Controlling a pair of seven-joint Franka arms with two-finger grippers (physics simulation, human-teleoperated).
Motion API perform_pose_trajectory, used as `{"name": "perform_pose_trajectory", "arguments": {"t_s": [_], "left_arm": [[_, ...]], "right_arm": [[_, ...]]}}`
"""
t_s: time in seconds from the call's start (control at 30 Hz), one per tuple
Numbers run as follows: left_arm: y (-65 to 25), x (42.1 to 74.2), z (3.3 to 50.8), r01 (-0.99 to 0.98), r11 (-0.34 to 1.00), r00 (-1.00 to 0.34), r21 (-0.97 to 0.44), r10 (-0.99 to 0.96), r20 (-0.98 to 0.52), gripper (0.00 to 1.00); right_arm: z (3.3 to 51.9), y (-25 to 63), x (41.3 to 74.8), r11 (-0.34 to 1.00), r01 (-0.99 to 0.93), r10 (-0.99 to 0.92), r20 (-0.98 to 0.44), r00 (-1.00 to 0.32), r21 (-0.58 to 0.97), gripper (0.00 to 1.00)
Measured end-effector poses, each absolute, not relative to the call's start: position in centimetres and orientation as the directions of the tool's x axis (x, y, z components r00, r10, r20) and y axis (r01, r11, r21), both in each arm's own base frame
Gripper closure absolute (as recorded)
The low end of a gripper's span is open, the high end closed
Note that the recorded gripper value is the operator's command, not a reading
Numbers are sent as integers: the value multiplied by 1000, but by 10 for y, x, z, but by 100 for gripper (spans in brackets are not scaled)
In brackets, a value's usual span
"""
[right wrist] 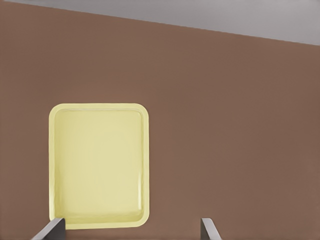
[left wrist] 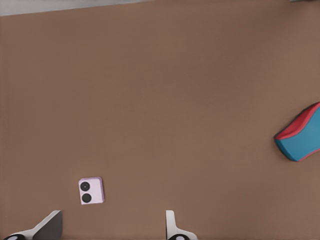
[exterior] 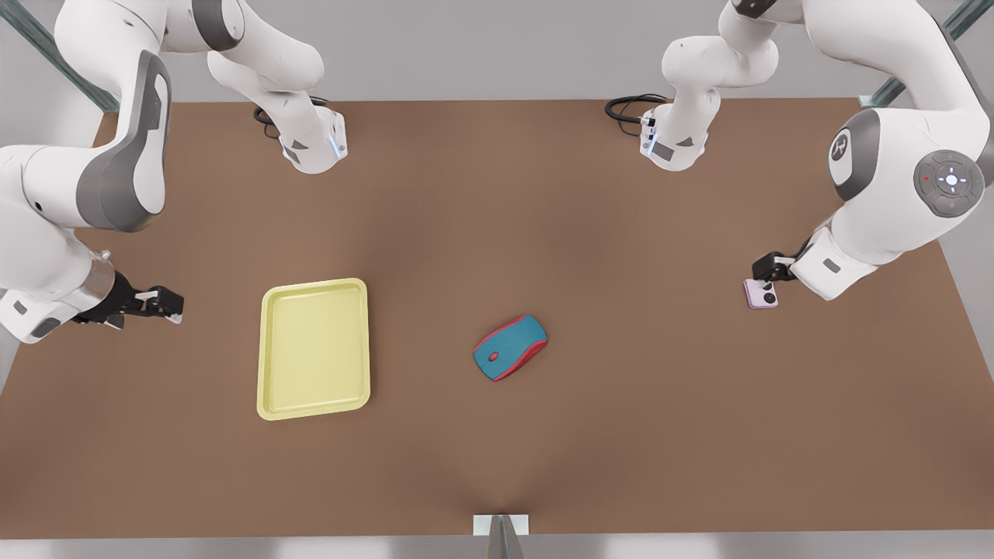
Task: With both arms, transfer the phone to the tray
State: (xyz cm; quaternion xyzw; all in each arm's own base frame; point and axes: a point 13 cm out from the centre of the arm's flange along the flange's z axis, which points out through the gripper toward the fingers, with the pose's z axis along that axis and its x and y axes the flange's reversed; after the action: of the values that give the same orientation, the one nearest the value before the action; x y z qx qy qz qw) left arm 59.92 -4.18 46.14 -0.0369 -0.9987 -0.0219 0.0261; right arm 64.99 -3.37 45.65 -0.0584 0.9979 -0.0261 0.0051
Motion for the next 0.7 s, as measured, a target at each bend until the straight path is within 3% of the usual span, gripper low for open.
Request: {"name": "perform_pose_trajectory", "arguments": {"t_s": [0.1, 0.23, 0.33, 0.47, 0.7], "left_arm": [[-38, 591, 429, 78, 996, -992, 48, 73, 101, 0], [19, 536, 299, -4, 999, -973, 54, -16, 229, 0], [65, 518, 226, -68, 996, -971, 52, -79, 227, 0], [92, 523, 174, -129, 992, -976, 8, -128, 174, 0], [125, 474, 115, -108, 994, -986, -8, -106, 131, 0]], "right_arm": [[457, -34, 650, 991, -122, -122, -9, -992, -53, 0], [457, -34, 650, 990, -128, -128, -9, -992, -54, 0], [458, -35, 650, 990, -130, -130, -10, -991, -54, 0], [457, -40, 651, 991, -124, -124, -10, -992, -48, 0], [459, -41, 649, 990, -128, -129, -12, -992, -50, 0]]}}
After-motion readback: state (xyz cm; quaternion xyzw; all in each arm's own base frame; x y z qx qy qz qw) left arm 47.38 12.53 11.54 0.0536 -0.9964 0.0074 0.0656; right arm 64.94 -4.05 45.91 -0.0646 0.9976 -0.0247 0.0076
